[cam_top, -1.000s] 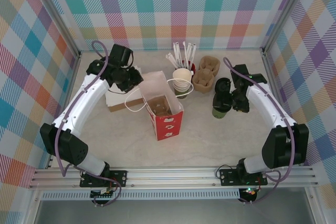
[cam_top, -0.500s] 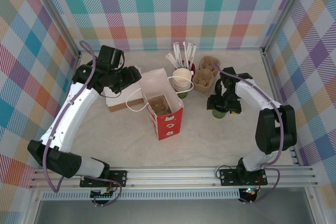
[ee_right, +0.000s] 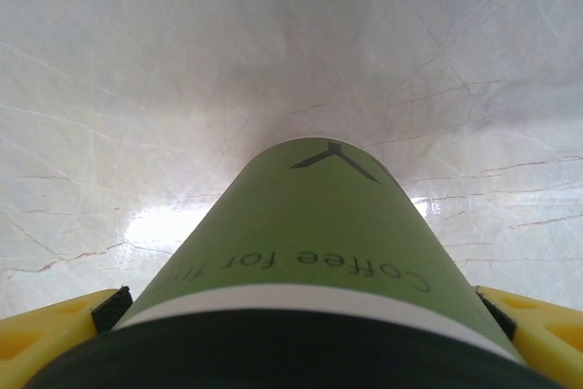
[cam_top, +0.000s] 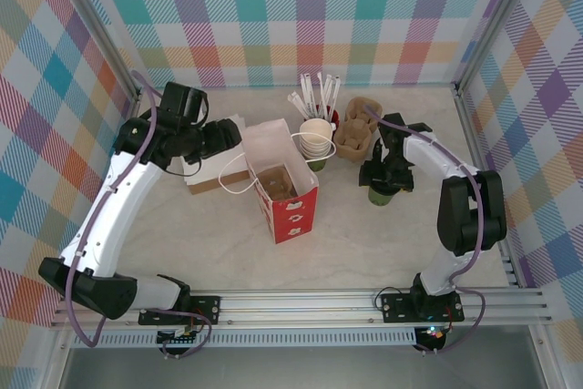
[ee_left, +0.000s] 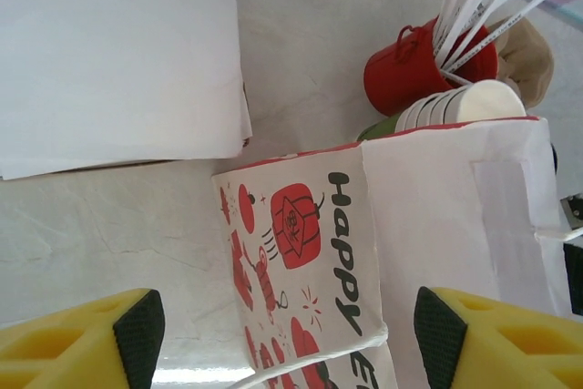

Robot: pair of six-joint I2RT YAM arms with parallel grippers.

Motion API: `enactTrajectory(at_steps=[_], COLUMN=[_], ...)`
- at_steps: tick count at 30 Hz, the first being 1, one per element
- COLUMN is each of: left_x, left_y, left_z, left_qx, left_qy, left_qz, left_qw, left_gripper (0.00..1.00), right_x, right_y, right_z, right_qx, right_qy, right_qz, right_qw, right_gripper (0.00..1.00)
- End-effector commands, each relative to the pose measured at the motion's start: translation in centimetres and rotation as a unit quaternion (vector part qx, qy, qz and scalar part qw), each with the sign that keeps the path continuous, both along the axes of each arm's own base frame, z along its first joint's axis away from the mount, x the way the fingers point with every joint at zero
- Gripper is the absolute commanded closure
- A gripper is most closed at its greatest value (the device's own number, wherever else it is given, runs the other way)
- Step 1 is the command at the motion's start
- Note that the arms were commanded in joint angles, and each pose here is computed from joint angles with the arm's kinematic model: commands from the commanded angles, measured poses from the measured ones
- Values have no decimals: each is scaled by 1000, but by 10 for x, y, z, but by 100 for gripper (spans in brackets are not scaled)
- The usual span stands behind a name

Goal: Pack the takeout coffee

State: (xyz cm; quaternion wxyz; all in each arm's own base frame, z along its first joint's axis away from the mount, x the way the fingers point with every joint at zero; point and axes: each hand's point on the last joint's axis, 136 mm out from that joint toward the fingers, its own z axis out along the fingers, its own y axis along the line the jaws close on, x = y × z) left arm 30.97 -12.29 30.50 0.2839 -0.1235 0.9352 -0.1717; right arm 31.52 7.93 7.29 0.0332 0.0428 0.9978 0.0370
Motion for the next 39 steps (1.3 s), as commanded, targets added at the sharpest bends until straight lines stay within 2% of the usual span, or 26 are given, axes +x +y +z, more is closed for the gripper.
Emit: enactTrajectory(at_steps=[1,7,12,21,23,28,34,36,39], left_x=[10,40,60,89,90,91,85,81,77], left_y=[4,-9,-40,-64,-65,-60,-59,-61,-64], left_z=[9,23,21,-8,-15,-32,-35,-33,-28], left_qx=[50,108,111,121,124,142,138,132,118], left_qy=[-19,-60,-76,-66,-52,-23,-17,-18,-23], left_qz=[-48,-141,-252,-335,-343,-350,-355,-358,-360], left_qw=[997,982,958,932,930,926,924,924,925], left_gripper=[24,22,22,23,27,51,72,76,76], right_x=[1,-5,-16,-31,-34,-44,-52,-54,-58], right_y=[2,0,3,7,8,11,19,24,30], right_z=[7,18,26,44,50,75,115,127,142], right_qx=[2,1,14,31,34,46,62,70,82], right_qy=[-3,-9,-9,-17,-21,-33,-65,-75,-88], right_qz=[7,11,17,20,22,32,48,53,62], right_qw=[1000,1000,1000,999,999,998,995,993,991], right_gripper=[14,18,20,21,21,22,23,24,24])
